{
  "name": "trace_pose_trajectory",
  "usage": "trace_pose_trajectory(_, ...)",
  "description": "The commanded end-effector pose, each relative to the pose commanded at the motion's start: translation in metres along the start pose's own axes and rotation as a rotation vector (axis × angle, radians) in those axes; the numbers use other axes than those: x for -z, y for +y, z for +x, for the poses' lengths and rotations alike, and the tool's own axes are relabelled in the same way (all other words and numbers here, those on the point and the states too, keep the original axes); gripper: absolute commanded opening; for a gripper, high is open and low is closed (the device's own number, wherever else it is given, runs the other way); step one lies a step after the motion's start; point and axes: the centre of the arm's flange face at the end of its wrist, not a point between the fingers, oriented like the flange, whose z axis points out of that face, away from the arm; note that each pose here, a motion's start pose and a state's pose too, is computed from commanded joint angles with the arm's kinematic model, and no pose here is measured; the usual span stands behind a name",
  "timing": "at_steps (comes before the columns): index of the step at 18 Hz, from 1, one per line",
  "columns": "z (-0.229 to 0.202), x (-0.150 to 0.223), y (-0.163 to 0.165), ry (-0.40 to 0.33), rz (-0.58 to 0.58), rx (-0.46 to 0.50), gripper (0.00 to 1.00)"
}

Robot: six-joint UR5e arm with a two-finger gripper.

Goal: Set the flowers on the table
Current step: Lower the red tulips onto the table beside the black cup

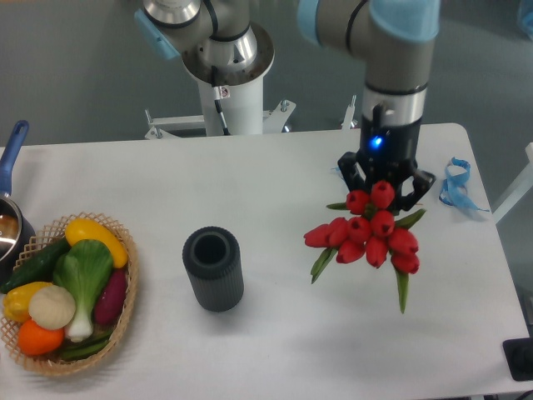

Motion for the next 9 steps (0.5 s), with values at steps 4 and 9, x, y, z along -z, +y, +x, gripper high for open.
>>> trace_pose_trajectory(4, 0.000, -0.059, -0.033, 0.028, -0.134, -0.070, 0.36)
trace_pose_trajectory(9, -0.004, -0.113, -0.047, 0.079, -0.162, -0.094, 0.36)
